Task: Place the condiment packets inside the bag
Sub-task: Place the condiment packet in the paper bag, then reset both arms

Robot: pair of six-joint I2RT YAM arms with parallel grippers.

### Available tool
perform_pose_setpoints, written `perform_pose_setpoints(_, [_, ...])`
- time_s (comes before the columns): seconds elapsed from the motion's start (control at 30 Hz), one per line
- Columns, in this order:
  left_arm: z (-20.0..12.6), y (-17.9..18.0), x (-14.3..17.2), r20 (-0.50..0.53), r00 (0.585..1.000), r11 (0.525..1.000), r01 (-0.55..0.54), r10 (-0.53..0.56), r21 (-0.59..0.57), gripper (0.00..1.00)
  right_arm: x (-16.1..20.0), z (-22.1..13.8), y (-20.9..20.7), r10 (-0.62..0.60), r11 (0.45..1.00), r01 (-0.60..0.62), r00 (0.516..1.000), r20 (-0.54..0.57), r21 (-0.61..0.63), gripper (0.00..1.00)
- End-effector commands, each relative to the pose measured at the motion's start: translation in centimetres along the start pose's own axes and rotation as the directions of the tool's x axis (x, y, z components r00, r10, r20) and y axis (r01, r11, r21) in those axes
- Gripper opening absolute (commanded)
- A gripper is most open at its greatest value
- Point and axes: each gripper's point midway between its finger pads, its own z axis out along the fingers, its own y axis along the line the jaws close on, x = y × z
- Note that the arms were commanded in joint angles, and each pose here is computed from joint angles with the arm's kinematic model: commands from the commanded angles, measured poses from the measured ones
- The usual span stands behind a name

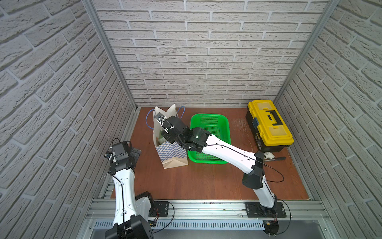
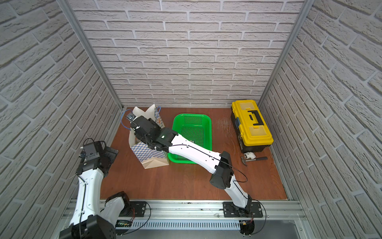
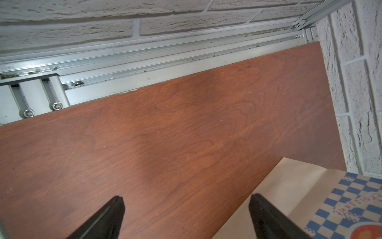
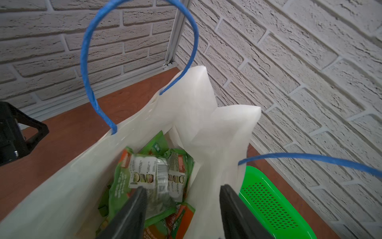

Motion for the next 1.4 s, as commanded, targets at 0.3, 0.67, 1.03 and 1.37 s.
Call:
perform_pose_setpoints(0.3, [2.4, -3.4, -1.7, 0.114, 0.973, 0.974, -0.21, 0.2, 0.088, 0.98, -3.3, -14.7, -9.6, 0.201, 0.976, -0.213, 0.957, 0.209, 0.036, 1.0])
perform_pose_setpoints(0.67, [7.0, -5.2, -1.3, 0.097, 0.914, 0.904, -0.404, 0.394, 0.137, 0.98, 13.8, -19.1, -22.9, 0.338, 0.849, -0.397, 0.915, 0.219, 0.35, 1.0])
perform_pose_setpoints(1.03, [10.5, -9.3, 0.9, 0.212, 0.775, 0.739, -0.631, 0.595, 0.234, 0.98, 32.9, -15.9, -29.7, 0.452, 0.674, -0.476, 0.871, 0.194, 0.565, 0.99])
perform_pose_setpoints(1.37, [9.2, -13.6, 2.7, 0.427, 0.66, 0.578, -0.749, 0.618, 0.322, 0.98, 41.6, -10.3, -32.0, 0.492, 0.607, -0.476, 0.854, 0.169, 0.636, 0.99])
